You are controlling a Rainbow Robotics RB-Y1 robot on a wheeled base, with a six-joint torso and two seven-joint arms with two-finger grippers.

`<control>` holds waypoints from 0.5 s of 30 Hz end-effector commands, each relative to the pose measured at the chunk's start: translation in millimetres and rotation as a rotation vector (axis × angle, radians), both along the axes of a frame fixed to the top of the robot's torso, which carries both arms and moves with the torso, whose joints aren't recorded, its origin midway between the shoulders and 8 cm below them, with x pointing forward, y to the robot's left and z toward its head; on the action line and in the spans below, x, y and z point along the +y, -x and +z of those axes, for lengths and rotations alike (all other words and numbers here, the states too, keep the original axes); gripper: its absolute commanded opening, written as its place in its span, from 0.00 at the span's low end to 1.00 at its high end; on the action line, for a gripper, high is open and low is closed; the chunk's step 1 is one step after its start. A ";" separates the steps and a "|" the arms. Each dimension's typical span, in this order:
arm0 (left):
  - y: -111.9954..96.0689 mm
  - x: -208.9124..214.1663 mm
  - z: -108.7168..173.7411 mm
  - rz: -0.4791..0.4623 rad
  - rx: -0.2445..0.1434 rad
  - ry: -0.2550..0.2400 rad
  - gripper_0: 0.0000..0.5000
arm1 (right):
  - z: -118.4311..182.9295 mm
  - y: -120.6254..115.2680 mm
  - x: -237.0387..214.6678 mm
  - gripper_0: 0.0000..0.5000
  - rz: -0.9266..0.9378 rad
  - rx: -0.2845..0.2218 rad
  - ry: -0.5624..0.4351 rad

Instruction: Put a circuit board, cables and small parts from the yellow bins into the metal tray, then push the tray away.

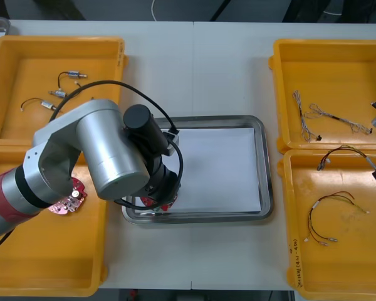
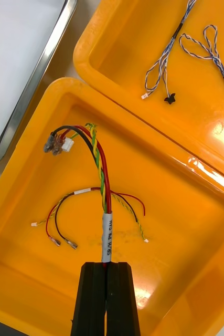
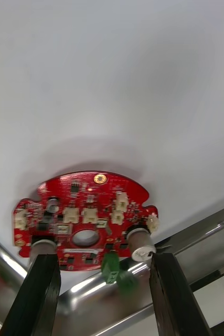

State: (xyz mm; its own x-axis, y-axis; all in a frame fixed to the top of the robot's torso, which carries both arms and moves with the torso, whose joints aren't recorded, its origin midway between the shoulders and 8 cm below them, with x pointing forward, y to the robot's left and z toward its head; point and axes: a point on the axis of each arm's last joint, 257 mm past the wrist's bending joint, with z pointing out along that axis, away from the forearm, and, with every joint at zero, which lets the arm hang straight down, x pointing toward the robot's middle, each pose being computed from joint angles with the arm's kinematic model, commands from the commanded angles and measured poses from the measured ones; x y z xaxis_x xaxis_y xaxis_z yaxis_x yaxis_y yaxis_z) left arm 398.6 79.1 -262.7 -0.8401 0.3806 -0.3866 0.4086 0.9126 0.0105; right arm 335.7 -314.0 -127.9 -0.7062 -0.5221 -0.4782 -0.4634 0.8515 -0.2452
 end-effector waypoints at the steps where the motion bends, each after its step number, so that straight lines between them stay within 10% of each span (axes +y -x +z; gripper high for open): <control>1: -14.9 -3.7 58.0 0.056 -0.063 0.076 1.00 | 12.4 -3.2 -0.1 0.00 0.027 -0.028 0.024; 15: -28.6 57.5 141.8 0.186 -0.124 0.117 1.00 | 27.7 -8.3 64.8 0.00 0.275 -0.086 0.140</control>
State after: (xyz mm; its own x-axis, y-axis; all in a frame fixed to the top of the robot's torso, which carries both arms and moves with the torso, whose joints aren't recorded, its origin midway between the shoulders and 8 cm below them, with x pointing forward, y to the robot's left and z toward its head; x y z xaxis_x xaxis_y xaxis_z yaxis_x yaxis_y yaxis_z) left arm 416.8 135.4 -161.1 -0.8718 0.2031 -0.4459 0.2440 0.9691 -0.0356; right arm 340.1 -265.0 -112.1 -0.5692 -0.6755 -0.4687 -0.5981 0.7314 -0.3277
